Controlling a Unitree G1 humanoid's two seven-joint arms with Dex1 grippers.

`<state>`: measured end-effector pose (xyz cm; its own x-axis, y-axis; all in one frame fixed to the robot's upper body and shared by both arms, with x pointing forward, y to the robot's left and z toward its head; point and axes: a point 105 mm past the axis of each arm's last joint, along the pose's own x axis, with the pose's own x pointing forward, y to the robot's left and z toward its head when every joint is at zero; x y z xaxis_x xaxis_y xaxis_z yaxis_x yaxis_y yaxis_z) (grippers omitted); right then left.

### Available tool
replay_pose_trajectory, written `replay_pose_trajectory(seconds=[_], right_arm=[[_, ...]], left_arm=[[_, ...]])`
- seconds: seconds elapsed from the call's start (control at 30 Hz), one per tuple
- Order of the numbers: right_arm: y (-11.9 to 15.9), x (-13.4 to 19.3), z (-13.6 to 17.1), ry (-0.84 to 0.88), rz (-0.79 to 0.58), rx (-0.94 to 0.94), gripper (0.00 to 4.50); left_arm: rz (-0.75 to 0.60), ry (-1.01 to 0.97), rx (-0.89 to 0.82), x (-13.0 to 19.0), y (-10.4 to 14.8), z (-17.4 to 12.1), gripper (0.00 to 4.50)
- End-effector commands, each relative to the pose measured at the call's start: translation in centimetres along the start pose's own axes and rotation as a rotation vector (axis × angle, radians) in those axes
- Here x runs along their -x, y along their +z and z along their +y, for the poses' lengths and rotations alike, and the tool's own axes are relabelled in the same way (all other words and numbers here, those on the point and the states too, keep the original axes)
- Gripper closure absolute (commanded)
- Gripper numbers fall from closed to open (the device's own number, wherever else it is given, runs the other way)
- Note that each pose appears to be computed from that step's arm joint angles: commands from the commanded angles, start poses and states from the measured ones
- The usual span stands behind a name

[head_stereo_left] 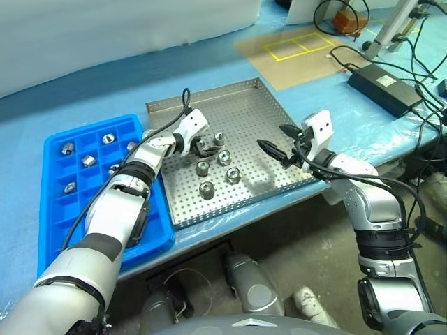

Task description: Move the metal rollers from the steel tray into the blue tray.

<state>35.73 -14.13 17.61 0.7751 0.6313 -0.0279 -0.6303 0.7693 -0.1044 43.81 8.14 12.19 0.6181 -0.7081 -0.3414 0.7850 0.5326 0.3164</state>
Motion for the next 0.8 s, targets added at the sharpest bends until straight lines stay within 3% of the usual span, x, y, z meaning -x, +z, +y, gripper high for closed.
replay_pose_trajectory(seconds=[0.03, 0.27, 0.53, 0.63, 0.77, 0.8], right_arm=[[0.9, 0.0, -0.1, -0.01, -0.04, 0.005, 0.15], [0.8, 0.0, 0.3, -0.005, -0.043, -0.001, 0.15], [0.6, -0.2, 0.2, -0.012, -0.04, 0.001, 0.15], [0.6, -0.2, 0.2, -0.014, -0.039, 0.002, 0.11], [0.5, -0.1, 0.1, -0.017, -0.035, 0.003, 0.11], [0.5, -0.1, 0.1, -0.019, -0.034, 0.004, 0.11]], left_arm=[[0.009, 0.018, -0.024, 0.6, -0.2, 0.6, 0.0], [0.048, 0.02, -0.002, 1.8, -1.4, 1.4, 0.0], [0.073, -0.017, 0.016, 1.3, -2.5, 0.1, 0.0], [0.072, -0.035, 0.009, 1.1, -2.6, -0.2, 0.58], [0.09, -0.025, 0.025, 1.2, -3.2, -0.3, 1.89], [0.097, -0.02, 0.028, 1.2, -3.4, -0.3, 1.89]])
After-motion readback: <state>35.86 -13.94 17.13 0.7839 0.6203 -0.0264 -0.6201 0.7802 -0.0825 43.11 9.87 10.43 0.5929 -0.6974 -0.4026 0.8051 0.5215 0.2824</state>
